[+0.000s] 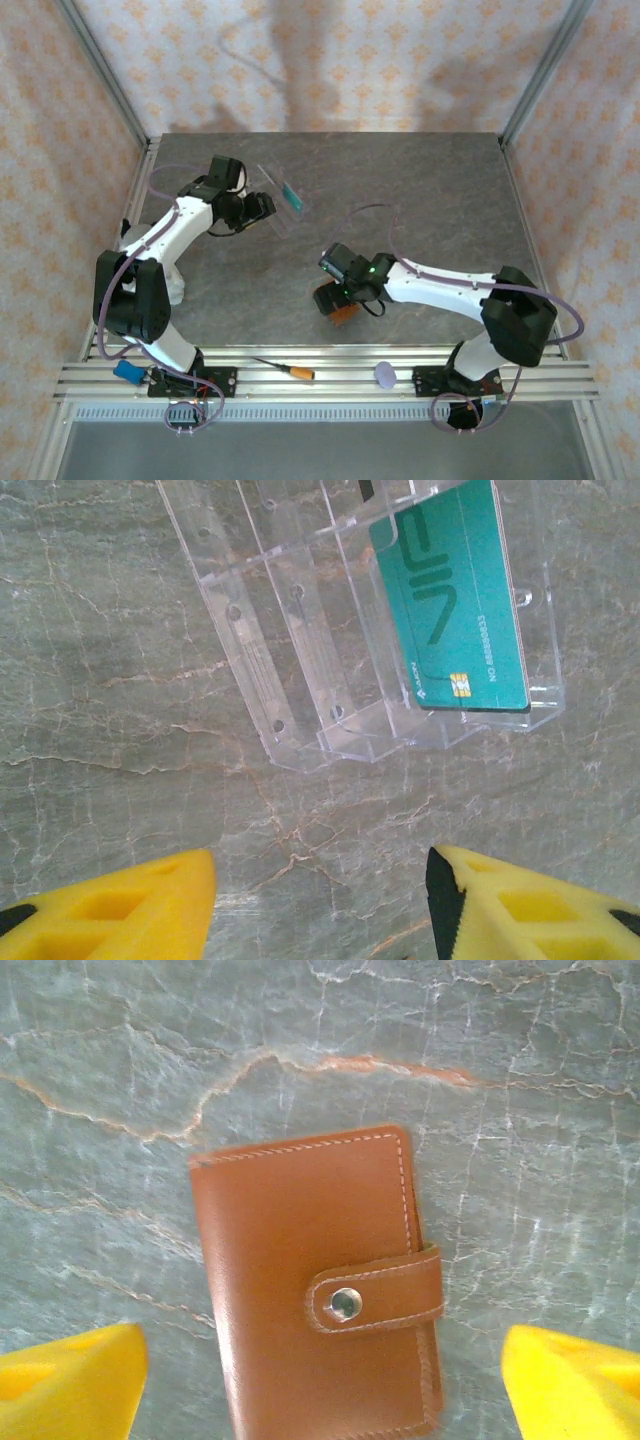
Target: Put the credit cards into the card holder
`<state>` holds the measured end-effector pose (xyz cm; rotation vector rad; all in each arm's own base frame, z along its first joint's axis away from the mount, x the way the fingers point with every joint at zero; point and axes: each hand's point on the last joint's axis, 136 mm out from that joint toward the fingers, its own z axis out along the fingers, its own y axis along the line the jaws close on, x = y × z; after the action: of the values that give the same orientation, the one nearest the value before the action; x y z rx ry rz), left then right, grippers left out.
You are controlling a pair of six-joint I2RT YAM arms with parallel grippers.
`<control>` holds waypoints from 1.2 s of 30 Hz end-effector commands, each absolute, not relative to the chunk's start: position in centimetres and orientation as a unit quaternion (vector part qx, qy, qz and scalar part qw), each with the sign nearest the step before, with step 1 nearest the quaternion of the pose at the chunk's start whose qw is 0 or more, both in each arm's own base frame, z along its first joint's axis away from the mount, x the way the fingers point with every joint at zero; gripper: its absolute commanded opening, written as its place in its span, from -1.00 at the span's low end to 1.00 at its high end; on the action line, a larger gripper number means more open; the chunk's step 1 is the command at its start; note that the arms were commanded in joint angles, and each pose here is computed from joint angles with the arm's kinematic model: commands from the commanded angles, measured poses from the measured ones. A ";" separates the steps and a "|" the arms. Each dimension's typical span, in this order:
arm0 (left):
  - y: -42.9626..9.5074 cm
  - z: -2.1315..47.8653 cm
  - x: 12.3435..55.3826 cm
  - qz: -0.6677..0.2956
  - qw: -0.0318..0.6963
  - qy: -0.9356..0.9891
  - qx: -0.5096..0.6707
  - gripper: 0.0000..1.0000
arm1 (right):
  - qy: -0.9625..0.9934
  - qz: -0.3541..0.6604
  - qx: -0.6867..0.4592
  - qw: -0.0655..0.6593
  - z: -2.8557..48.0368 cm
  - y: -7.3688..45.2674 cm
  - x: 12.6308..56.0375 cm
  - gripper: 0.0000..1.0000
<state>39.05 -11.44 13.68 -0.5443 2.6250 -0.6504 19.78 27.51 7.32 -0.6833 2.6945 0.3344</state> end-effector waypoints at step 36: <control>-7.5 15.5 30.1 -0.211 0.239 0.922 -0.218 0.22 | 0.927 0.215 -0.215 0.221 11.6 34.6 45.8 -0.31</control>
<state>30.87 -8.53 15.89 -0.5806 2.5212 -0.6349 46.39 34.47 12.23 -0.5389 2.5302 0.5859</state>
